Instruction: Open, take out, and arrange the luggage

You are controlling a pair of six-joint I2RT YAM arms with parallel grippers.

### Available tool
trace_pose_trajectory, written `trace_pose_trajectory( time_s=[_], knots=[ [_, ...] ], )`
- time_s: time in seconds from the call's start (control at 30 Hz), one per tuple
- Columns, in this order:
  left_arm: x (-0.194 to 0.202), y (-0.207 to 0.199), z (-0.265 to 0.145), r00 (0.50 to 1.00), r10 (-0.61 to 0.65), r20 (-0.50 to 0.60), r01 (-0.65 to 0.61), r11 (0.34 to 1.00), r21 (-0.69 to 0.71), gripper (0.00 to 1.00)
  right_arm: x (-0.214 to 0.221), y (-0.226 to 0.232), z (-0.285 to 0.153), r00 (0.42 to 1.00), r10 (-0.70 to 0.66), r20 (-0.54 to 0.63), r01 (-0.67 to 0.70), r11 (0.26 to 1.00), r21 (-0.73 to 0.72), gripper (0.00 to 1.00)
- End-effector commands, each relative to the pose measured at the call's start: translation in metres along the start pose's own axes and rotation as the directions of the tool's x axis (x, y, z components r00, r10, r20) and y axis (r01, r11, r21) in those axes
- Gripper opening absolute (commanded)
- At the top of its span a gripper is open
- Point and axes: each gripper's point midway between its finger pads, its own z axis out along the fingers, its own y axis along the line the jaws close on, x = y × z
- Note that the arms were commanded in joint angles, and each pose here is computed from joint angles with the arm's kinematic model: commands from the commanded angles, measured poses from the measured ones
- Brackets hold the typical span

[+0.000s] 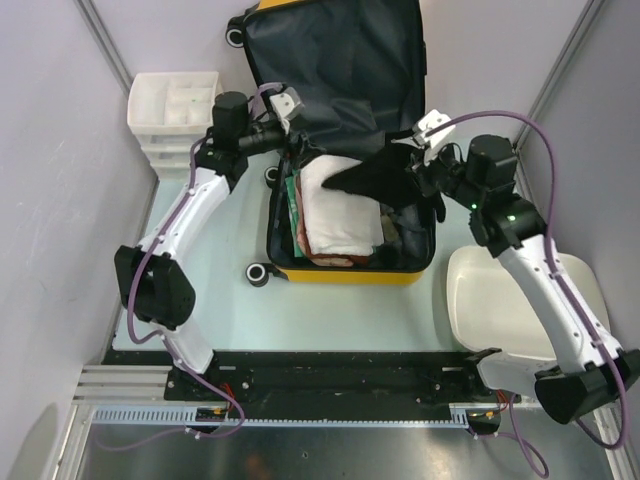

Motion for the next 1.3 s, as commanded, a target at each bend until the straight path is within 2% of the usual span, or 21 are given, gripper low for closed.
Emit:
trace_pose_trajectory(
  time_s=[0.0,0.1,0.13,0.2,0.3,0.4,0.5,0.67,0.77,0.8,0.87,0.9,0.93,1.0,1.07,1.17,1.27],
  knots=[
    [-0.014,-0.010,-0.024,0.999,-0.030,0.012,0.031,0.998,-0.053,0.88,0.012,0.034,-0.054,0.970,0.128,-0.207,-0.155,0.981,-0.119,0.00],
    [-0.001,-0.023,-0.025,0.997,-0.073,-0.006,0.073,0.997,-0.023,0.88,0.020,0.046,-0.083,0.925,0.196,-0.326,-0.250,0.959,-0.133,0.00],
    [0.005,-0.028,-0.024,0.996,-0.093,-0.014,0.093,0.996,-0.008,0.88,0.030,0.054,-0.096,0.892,0.225,-0.391,-0.297,0.945,-0.134,0.00],
    [0.009,-0.032,-0.023,0.993,-0.120,-0.019,0.120,0.993,0.004,0.88,0.038,0.060,-0.110,0.847,0.296,-0.442,-0.381,0.917,-0.115,0.00],
    [0.017,-0.042,-0.019,0.988,-0.151,-0.032,0.152,0.988,0.034,0.88,0.067,0.070,-0.130,0.724,0.411,-0.554,-0.510,0.859,-0.029,0.00],
    [0.021,-0.051,-0.015,0.986,-0.163,-0.040,0.165,0.985,0.059,0.88,0.102,0.073,-0.150,0.573,0.501,-0.648,-0.602,0.794,0.082,0.00],
    [0.026,-0.057,-0.012,0.983,-0.175,-0.050,0.178,0.981,0.071,0.88,0.112,0.052,-0.157,0.547,0.566,-0.617,-0.601,0.779,0.181,0.00],
    [0.030,-0.059,-0.007,0.981,-0.184,-0.058,0.189,0.978,0.085,0.88,0.123,0.029,-0.157,0.468,0.644,-0.605,-0.638,0.720,0.273,0.00],
    [0.032,-0.059,-0.004,0.980,-0.188,-0.061,0.193,0.977,0.088,0.88,0.113,0.017,-0.155,0.394,0.743,-0.541,-0.724,0.614,0.316,0.00],
    [0.034,-0.058,-0.004,0.979,-0.191,-0.065,0.197,0.977,0.085,0.87,0.104,0.017,-0.153,0.369,0.772,-0.518,-0.776,0.563,0.286,0.00],
    [0.035,-0.060,-0.003,0.979,-0.194,-0.067,0.200,0.976,0.088,0.88,0.103,0.006,-0.159,0.264,0.851,-0.454,-0.845,0.431,0.317,0.00],
    [0.036,-0.060,-0.003,0.977,-0.200,-0.069,0.206,0.975,0.088,0.88,0.093,0.014,-0.160,0.203,0.867,-0.454,-0.900,0.348,0.262,0.00],
    [0.037,-0.061,-0.003,0.976,-0.205,-0.072,0.211,0.973,0.090,0.87,0.090,0.014,-0.163,0.168,0.883,-0.439,-0.918,0.303,0.256,0.00],
    [0.039,-0.063,-0.002,0.975,-0.208,-0.075,0.215,0.972,0.095,0.87,0.074,0.031,-0.167,0.128,0.872,-0.472,-0.955,0.236,0.177,0.00],
    [0.043,-0.065,-0.001,0.973,-0.215,-0.082,0.223,0.970,0.101,0.87,0.065,0.040,-0.168,0.125,0.869,-0.480,-0.970,0.208,0.124,0.00],
    [0.045,-0.071,0.000,0.969,-0.230,-0.089,0.239,0.964,0.113,0.87,0.048,0.055,-0.172,0.148,0.857,-0.493,-0.976,0.206,0.065,0.00],
    [0.049,-0.080,-0.001,0.965,-0.243,-0.099,0.254,0.959,0.126,0.87,0.030,0.070,-0.176,0.195,0.837,-0.511,-0.975,0.222,-0.008,0.00]
  ],
)
